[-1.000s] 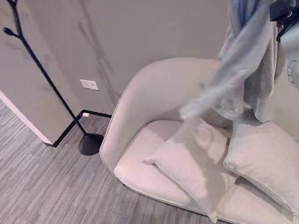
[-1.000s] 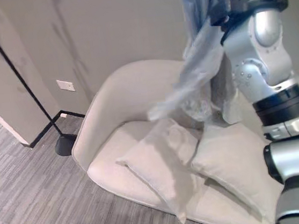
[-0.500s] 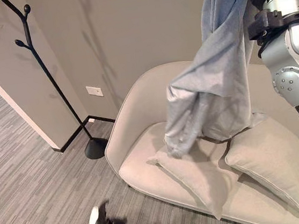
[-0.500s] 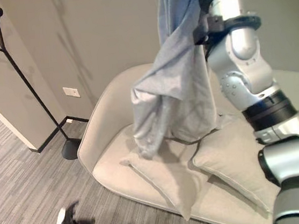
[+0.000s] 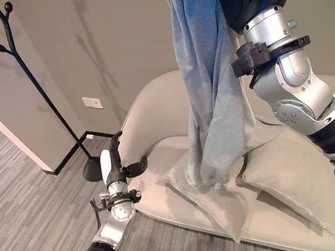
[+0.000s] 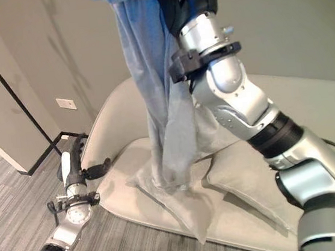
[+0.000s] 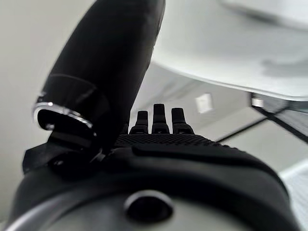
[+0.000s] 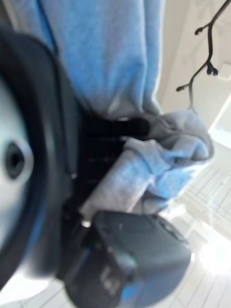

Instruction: Hang the clothes on the sofa on the clothes rack.

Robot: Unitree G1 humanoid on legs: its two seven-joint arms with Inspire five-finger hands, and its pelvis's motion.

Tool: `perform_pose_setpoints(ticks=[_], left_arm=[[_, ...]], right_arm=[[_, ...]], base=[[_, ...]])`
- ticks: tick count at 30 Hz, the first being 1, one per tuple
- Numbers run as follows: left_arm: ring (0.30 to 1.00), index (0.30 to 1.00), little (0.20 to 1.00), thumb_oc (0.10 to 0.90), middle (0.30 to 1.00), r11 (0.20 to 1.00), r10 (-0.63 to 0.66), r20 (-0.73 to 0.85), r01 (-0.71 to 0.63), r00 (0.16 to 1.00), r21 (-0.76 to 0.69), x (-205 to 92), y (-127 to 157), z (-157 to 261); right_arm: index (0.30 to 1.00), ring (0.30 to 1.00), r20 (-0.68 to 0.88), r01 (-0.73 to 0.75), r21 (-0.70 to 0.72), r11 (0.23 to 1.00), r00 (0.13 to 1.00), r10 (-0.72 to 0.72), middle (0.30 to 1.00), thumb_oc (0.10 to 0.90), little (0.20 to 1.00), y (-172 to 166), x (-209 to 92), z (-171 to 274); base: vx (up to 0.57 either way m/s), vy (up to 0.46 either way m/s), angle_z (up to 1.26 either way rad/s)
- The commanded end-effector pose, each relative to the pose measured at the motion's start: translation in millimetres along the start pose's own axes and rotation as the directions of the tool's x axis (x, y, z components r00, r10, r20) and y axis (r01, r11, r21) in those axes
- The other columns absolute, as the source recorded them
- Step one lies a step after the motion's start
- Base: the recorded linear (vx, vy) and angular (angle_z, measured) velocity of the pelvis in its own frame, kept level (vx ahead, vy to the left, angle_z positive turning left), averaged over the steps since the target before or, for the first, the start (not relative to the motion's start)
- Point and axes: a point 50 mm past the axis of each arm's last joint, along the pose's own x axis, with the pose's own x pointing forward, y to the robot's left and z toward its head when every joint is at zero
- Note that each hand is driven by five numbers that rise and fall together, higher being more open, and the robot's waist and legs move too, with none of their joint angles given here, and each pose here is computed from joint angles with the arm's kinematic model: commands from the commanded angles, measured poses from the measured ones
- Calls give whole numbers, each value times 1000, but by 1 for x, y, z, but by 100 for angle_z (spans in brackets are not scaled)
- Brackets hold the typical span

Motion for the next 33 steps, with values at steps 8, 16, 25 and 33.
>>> perform_pose_setpoints(ticks=[8, 16, 25, 33], left_arm=[[900, 900, 900, 800, 900, 997, 78, 180, -71, 981, -44, 20, 15, 35], [900, 900, 900, 800, 900, 997, 78, 180, -71, 981, -44, 20, 15, 35], [900, 900, 900, 800, 900, 997, 78, 180, -71, 981, -44, 20, 15, 35], [900, 900, 900, 800, 900, 825, -311, 333, 426, 890, -370, -1, -85, 114]], right_arm=[[300, 300, 314, -28, 4, 1000, 949, 26, 300, 400, 300, 6, 31, 68], [300, 300, 314, -28, 4, 1000, 949, 26, 300, 400, 300, 6, 31, 68], [300, 300, 314, -28, 4, 1000, 949, 26, 300, 400, 300, 6, 31, 68], [300, 300, 296, -154, 149, 977, 950, 105, 300, 400, 300, 56, 47, 57]], base=[[0, 0, 0], [0, 0, 0], [0, 0, 0], [-2, 0, -9]])
